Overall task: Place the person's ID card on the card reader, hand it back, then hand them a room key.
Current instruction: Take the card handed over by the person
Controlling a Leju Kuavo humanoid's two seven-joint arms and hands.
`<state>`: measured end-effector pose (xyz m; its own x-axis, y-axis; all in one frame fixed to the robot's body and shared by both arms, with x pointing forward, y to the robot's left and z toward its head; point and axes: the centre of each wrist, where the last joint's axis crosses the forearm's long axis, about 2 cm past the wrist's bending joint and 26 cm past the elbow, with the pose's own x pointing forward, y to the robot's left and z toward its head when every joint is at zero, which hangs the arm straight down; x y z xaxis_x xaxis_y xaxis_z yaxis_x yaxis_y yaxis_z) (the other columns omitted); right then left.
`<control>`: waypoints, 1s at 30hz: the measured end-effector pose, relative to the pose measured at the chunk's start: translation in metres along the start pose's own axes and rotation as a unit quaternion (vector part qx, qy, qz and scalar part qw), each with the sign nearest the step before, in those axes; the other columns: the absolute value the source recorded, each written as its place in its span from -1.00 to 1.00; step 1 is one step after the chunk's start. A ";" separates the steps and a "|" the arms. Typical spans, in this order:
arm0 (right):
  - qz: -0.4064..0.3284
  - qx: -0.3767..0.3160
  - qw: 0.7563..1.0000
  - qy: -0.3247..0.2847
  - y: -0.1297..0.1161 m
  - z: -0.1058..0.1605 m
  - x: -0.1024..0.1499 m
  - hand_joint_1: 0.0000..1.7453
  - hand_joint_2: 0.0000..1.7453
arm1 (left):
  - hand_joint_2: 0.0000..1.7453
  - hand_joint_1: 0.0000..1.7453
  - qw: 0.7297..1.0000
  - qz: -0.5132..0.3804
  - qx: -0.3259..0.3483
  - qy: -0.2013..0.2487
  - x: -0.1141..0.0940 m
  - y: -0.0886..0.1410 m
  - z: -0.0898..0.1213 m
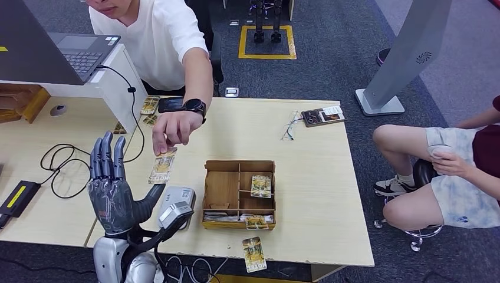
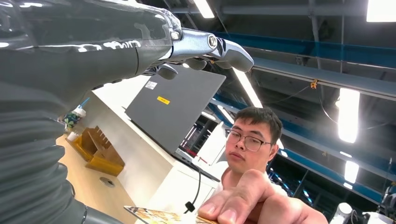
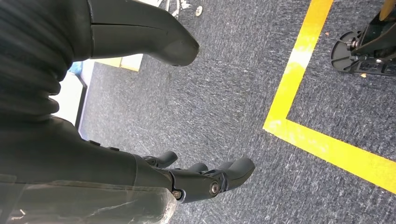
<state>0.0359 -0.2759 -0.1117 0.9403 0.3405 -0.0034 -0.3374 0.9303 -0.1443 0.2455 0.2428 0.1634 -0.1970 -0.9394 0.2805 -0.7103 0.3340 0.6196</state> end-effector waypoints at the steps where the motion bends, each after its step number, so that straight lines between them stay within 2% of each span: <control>1: 0.000 0.000 1.000 0.000 0.000 0.000 0.000 -1.00 1.00 | 1.00 -1.00 1.000 0.000 0.000 0.000 0.000 0.000 0.000; 17: 0.000 -0.001 1.000 0.000 0.000 0.000 0.000 -1.00 1.00 | 1.00 -1.00 0.999 0.034 0.013 0.011 -0.002 0.000 0.001; 18: 0.000 -0.001 1.000 0.000 0.000 0.000 0.000 -1.00 1.00 | 1.00 -0.61 0.999 0.034 0.013 0.011 -0.002 0.000 0.001; 21: 0.000 -0.001 1.000 0.000 0.000 0.000 0.000 -1.00 1.00 | 1.00 0.89 0.999 0.032 0.012 0.009 -0.002 0.000 0.001; 22: 0.000 -0.001 1.000 0.000 0.000 0.000 0.000 -1.00 1.00 | 1.00 1.00 0.999 0.031 0.012 0.009 -0.002 0.000 0.001; 30: 0.000 -0.001 1.000 0.000 0.000 0.000 0.000 -1.00 1.00 | 1.00 1.00 0.999 0.030 0.012 0.008 -0.003 0.000 0.001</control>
<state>0.0359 -0.2762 -0.1117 0.9403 0.3403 -0.0033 -0.3371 0.9300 -0.1462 0.2451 0.2455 0.1621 -0.2293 -0.9159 0.3294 -0.7135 0.3883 0.5832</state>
